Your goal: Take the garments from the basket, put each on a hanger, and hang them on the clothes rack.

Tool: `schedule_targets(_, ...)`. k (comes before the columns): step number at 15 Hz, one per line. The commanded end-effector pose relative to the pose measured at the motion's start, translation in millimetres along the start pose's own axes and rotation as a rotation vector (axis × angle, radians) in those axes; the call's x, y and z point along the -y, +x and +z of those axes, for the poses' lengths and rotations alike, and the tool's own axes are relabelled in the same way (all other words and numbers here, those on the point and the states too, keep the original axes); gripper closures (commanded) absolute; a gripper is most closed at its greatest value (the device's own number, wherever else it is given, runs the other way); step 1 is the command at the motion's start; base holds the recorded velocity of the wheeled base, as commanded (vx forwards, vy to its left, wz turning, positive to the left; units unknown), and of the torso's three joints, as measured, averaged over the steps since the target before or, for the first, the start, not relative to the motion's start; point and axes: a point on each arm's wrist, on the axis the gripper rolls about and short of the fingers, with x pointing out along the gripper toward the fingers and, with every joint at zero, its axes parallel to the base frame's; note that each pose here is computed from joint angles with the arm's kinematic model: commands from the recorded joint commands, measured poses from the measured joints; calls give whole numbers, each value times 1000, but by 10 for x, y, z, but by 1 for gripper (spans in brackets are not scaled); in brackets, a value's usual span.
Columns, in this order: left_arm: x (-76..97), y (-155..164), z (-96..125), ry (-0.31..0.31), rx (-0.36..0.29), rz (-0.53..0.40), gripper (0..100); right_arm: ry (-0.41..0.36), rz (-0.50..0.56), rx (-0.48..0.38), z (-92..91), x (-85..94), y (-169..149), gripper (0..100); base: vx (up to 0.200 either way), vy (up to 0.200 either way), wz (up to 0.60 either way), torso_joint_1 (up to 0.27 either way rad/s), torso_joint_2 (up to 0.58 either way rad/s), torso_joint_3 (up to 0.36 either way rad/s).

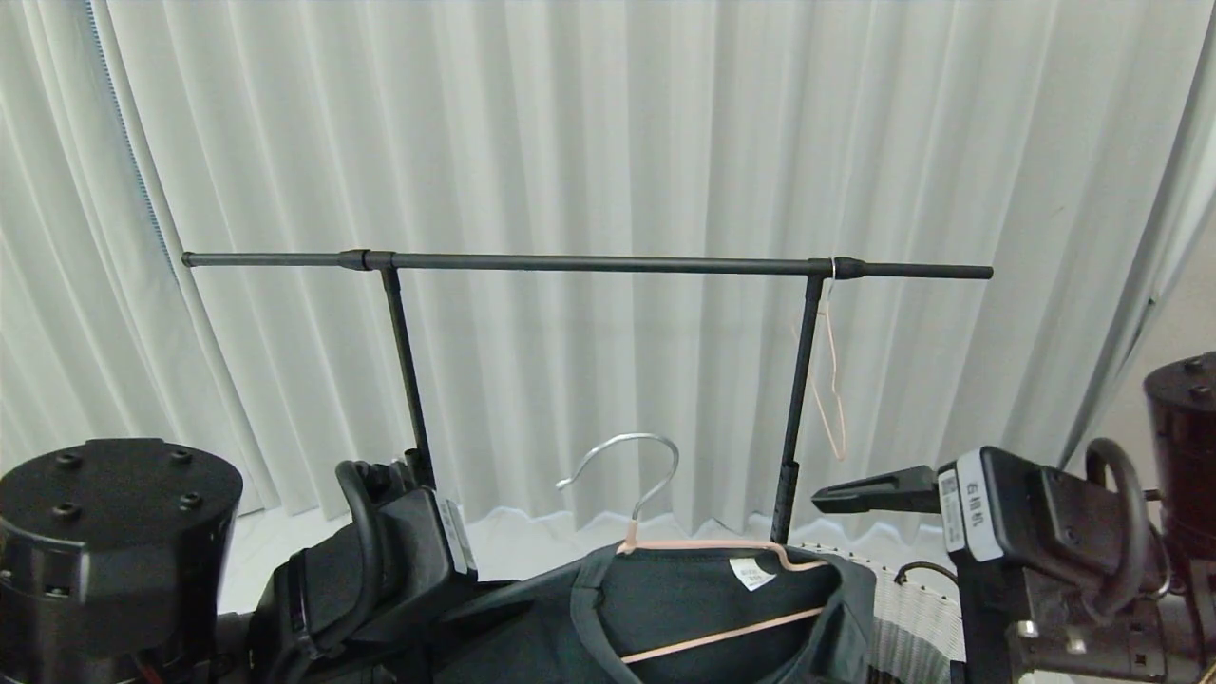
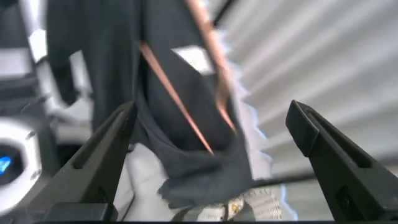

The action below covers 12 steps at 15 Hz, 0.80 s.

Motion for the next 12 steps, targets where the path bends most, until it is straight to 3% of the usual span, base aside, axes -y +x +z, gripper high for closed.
schedule_targets(1,22,0,4,11,8,-22,100,-5,86,-39,-16,-69,174,0,0,0,0,0,0,0)
schedule_targets(5,100,11,32,86,25,-69,100,-9,113,-69,1,-47,364,0,0,0,0,0,0,0)
schedule_targets(12,147,20,54,101,33,-93,100,5,131,-90,-10,-51,467,0,0,0,0,0,0,0)
